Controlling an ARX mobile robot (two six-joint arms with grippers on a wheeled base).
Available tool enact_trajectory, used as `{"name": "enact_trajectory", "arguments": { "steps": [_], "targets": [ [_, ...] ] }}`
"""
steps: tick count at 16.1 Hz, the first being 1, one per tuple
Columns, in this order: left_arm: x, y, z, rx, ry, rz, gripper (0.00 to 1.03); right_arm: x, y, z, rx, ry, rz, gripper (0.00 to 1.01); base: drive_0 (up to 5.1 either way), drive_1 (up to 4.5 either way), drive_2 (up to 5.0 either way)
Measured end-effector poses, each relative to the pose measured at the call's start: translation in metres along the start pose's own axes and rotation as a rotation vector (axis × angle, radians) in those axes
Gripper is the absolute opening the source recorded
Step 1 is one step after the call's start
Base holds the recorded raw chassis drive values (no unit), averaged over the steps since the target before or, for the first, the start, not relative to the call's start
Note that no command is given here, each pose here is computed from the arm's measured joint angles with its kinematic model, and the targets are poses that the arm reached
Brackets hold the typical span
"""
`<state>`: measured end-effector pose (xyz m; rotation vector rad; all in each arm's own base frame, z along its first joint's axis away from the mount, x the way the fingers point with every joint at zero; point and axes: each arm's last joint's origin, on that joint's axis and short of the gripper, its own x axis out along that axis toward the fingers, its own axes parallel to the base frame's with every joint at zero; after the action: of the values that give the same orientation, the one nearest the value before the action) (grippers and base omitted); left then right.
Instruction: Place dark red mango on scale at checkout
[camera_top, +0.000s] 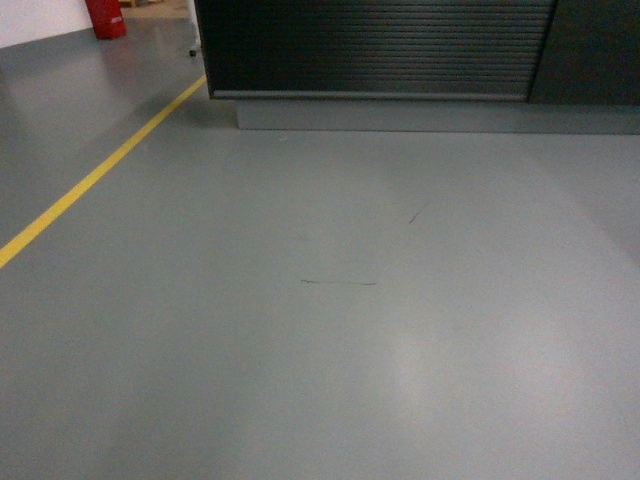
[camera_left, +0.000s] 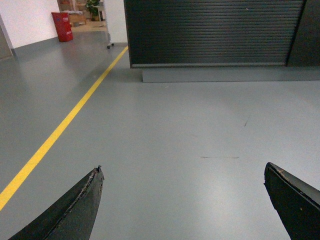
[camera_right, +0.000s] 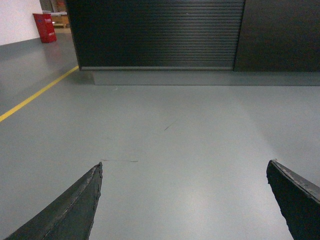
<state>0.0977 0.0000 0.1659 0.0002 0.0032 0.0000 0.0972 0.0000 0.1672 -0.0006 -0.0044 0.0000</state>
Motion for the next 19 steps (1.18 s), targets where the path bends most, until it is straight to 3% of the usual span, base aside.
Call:
{"name": "enact_trajectory", "arguments": {
  "steps": [19],
  "targets": [
    [0.0000, 0.0000, 0.0000, 0.000, 0.000, 0.000, 0.98, 0.0000, 0.0000, 0.0000, 0.000, 0.000, 0.000, 0.98, 0.0, 0.00, 0.0]
  ]
}}
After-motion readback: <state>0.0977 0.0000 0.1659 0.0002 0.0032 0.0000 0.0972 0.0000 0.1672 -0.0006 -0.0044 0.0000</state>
